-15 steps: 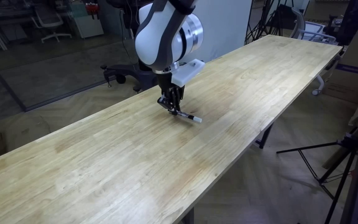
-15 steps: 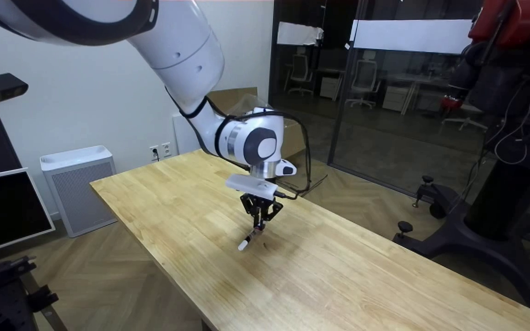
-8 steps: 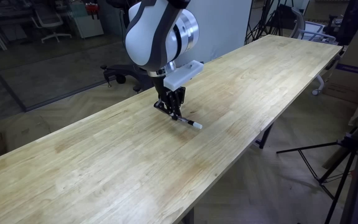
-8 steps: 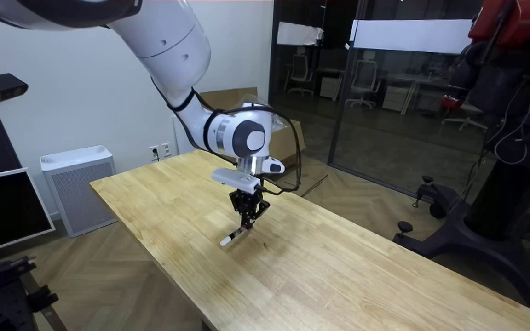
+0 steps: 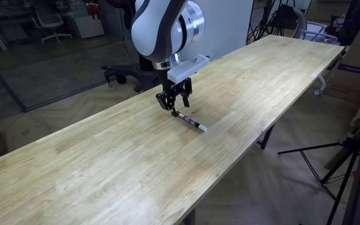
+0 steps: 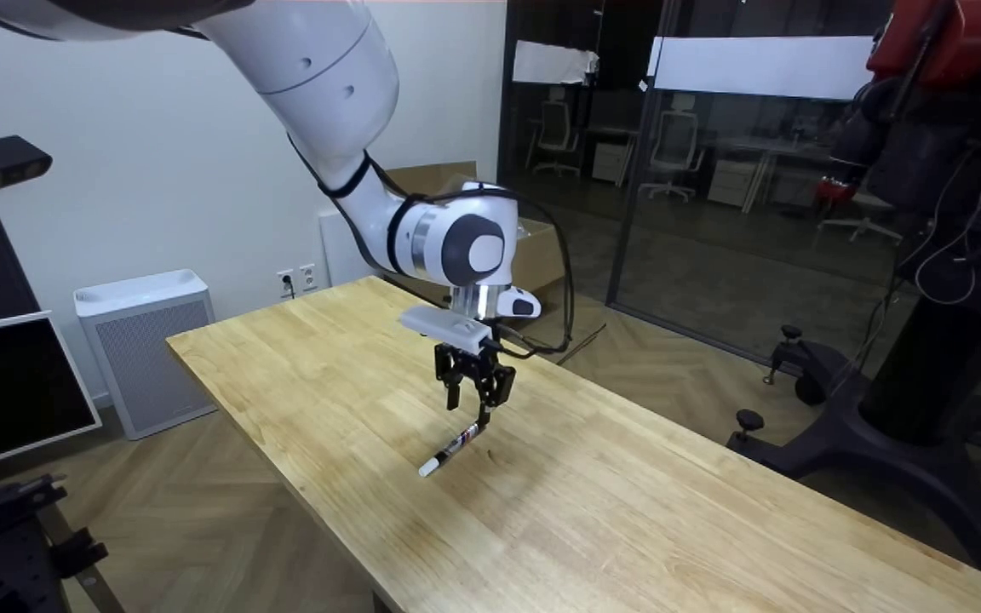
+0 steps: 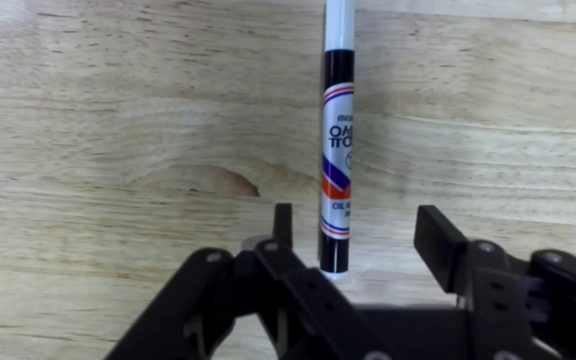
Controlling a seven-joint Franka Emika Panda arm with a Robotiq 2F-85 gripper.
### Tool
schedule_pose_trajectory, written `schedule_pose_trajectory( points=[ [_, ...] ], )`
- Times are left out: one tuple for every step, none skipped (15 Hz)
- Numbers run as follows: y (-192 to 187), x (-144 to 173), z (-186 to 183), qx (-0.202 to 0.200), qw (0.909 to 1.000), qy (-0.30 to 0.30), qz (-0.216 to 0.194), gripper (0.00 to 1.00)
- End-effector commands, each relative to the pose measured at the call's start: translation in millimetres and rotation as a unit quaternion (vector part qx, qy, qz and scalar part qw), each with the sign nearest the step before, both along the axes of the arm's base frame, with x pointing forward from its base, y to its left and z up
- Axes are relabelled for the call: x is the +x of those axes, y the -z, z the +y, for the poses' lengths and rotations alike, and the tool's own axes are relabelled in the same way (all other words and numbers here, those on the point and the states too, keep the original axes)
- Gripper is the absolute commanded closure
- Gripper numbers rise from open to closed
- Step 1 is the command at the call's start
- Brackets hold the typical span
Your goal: Move the pen to the left
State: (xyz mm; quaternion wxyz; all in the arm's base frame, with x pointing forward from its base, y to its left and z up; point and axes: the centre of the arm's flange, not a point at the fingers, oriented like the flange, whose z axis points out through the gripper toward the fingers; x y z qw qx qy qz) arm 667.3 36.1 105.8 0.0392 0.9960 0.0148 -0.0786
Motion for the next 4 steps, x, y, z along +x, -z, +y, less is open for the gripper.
schedule_pose_trajectory(
  points=[
    [-15.6,-2.2,-8.6,0.001,0.9994,0.033,0.002,0.02],
    [-17.5,-2.4,-10.1,0.002,0.9991,0.043,0.003,0.01],
    [-19.7,-3.5,-11.3,0.005,0.9988,0.049,0.007,0.00],
    [-22.2,-4.7,-12.5,0.010,0.9983,0.056,0.010,0.00]
  ],
)
